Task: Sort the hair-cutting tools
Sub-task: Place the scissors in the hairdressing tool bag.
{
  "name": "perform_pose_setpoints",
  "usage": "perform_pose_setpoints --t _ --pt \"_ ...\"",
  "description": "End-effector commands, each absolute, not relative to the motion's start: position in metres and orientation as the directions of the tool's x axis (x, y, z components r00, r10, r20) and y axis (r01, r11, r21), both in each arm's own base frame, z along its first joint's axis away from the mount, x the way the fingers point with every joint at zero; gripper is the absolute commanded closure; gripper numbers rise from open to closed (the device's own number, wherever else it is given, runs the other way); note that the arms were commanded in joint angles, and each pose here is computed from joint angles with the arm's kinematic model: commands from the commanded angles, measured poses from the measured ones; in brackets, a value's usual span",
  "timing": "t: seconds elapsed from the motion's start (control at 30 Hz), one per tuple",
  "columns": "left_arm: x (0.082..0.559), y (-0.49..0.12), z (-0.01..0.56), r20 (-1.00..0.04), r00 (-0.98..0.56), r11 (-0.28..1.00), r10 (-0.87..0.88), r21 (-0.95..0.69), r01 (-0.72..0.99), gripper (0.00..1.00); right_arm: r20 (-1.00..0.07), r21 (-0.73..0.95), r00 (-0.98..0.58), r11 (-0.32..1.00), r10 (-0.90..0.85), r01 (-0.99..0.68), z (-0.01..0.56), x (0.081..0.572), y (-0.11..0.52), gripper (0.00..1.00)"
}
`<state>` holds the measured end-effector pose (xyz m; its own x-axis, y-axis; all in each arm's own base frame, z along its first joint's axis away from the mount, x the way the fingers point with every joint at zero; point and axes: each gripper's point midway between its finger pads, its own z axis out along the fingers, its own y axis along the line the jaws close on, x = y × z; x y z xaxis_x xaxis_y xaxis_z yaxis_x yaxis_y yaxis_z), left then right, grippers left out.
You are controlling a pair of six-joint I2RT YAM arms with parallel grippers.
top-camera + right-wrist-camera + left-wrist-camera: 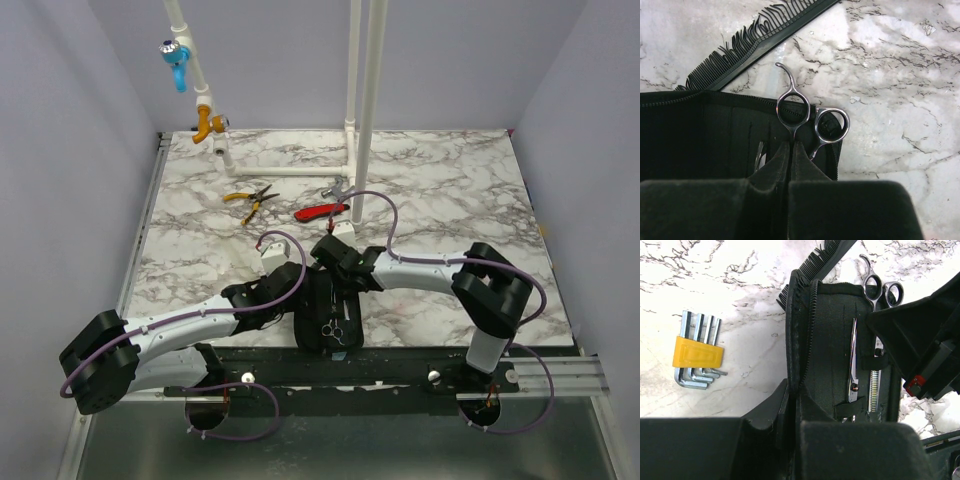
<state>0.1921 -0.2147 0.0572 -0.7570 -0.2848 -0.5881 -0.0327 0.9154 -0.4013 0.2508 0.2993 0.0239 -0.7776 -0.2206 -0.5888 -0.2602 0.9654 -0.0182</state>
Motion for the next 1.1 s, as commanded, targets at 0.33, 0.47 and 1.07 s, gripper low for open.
perform_pose_setpoints --t 0.33,0.47,1.07 --pt "0.206 -0.206 0.062 -0.627 -0.708 0.922 -0.325 -0.376 -0.090 1.00 -0.475 -0.025 -0.844 0.963 -0.247 -0.268 -0.004 0.204 0.263 1.00" --pt "0.207 -0.208 0.062 -0.628 -0.709 0.923 -0.322 -0.376 -0.085 1.00 -0.460 0.000 -0.844 0.950 -0.276 -0.312 -0.005 0.198 0.269 0.99" --pt "0.208 -0.209 0.060 -0.628 -0.711 0.925 -0.316 -0.370 -0.085 1.00 -0.383 0.073 -0.859 0.915 -0.341 -0.396 -0.016 0.167 0.268 0.99"
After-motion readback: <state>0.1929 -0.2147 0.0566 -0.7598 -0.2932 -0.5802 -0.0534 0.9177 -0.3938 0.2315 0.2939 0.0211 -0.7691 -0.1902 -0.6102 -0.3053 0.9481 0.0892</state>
